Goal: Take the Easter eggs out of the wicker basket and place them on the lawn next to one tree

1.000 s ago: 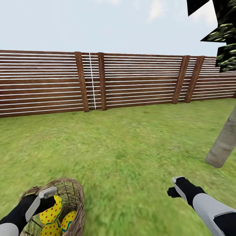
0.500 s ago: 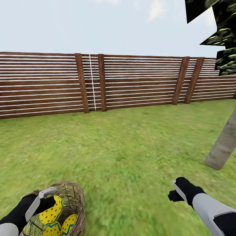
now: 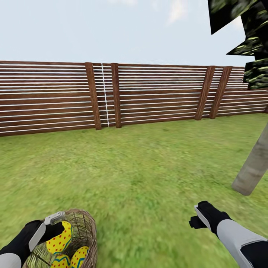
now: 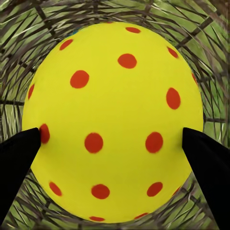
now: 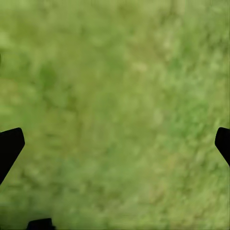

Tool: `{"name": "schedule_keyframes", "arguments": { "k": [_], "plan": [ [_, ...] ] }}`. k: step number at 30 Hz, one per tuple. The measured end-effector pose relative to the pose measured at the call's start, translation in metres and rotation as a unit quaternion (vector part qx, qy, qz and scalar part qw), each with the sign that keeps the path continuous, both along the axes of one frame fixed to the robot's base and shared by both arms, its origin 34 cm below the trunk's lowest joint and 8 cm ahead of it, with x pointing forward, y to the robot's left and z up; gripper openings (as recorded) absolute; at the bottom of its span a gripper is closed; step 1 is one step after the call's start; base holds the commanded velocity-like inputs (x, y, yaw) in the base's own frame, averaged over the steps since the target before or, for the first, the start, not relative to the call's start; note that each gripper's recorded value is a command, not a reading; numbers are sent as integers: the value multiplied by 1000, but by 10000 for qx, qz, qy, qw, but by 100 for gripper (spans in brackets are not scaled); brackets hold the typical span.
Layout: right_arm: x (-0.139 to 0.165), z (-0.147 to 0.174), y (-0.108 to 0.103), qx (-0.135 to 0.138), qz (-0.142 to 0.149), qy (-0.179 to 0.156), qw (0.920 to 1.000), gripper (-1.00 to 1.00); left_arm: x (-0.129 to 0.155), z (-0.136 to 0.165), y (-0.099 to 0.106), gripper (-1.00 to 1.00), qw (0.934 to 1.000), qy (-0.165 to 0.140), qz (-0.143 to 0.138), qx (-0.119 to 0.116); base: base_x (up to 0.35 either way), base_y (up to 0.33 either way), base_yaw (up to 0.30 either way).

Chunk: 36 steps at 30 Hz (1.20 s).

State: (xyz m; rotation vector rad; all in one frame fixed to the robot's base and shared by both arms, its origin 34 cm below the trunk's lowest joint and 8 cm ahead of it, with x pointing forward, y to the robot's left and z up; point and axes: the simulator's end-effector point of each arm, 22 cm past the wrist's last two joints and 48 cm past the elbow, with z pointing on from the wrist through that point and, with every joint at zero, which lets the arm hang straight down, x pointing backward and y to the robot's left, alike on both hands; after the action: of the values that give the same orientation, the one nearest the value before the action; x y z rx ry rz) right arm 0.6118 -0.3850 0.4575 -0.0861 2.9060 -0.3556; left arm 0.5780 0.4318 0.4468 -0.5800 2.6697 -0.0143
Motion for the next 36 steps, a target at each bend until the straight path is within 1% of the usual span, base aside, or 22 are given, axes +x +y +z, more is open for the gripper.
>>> {"name": "schedule_keyframes", "arguments": {
  "k": [7, 9, 10, 12, 13, 16, 17, 21, 22, 24, 26, 29, 31, 32, 36],
  "plan": [
    [3, 15, 0, 1, -2, 0, 10000, 100, 6, 17, -2, -100, 10000, -57, -25, -5, 0, 0, 0],
    [3, 19, 0, -2, 1, 1, 10000, 100, 13, 24, -10, -100, 9996, -174, -115, -199, 0, 0, 0],
    [4, 21, 0, 0, -2, 0, 10000, 100, 21, 34, -12, -100, 9991, -293, -184, -244, 0, 0, 0],
    [4, 25, 0, 1, -3, 1, 10000, 100, 24, 43, -15, -100, 9988, -256, -251, -321, 0, 0, 0],
    [5, 27, 0, -1, -2, 1, 10000, 100, 25, 48, -17, -100, 9988, -237, -283, -328, 0, 0, 0],
    [6, 33, 0, -1, -1, 2, 10000, 100, 32, 64, -9, -100, 9988, -283, -361, -194, 0, 0, 0],
    [6, 35, 0, -1, 0, 3, 10000, 100, 32, 67, -8, -100, 9988, -283, -368, -183, 0, 0, 0],
    [7, 43, 0, -1, 4, 4, 10000, 100, 30, 73, -8, -100, 9989, -203, -376, -187, 0, 0, 0],
    [8, 45, 1, 0, 4, 3, 10000, 100, 27, 74, -9, -100, 9990, -123, -377, -219, 0, 0, 0],
    [8, 49, 1, 0, 4, 4, 10000, 100, 16, 73, -14, -100, 9986, 160, -382, -336, -23, 0, 0],
    [9, 53, 1, -2, 7, 5, 10000, 100, 14, 76, -15, -100, 9983, 224, -382, -366, -14, 0, 0],
    [10, 59, 1, -4, 6, 4, 10000, 100, 21, 85, -20, -100, 9983, 143, -419, -375, -2, 0, 0],
    [10, 63, 1, -4, 6, 5, 10000, 100, 36, 103, -21, -100, 9982, -82, -483, -332, 0, 0, 0],
    [11, 65, 1, -5, 7, 5, 10000, 100, 38, 108, -20, -100, 9982, -119, -491, -318, 0, 0, 0],
    [12, 72, 1, -4, 6, 7, 10000, 100, 41, 118, -20, -100, 9981, -126, -502, -323, -139, 34, 0]
  ]
}}
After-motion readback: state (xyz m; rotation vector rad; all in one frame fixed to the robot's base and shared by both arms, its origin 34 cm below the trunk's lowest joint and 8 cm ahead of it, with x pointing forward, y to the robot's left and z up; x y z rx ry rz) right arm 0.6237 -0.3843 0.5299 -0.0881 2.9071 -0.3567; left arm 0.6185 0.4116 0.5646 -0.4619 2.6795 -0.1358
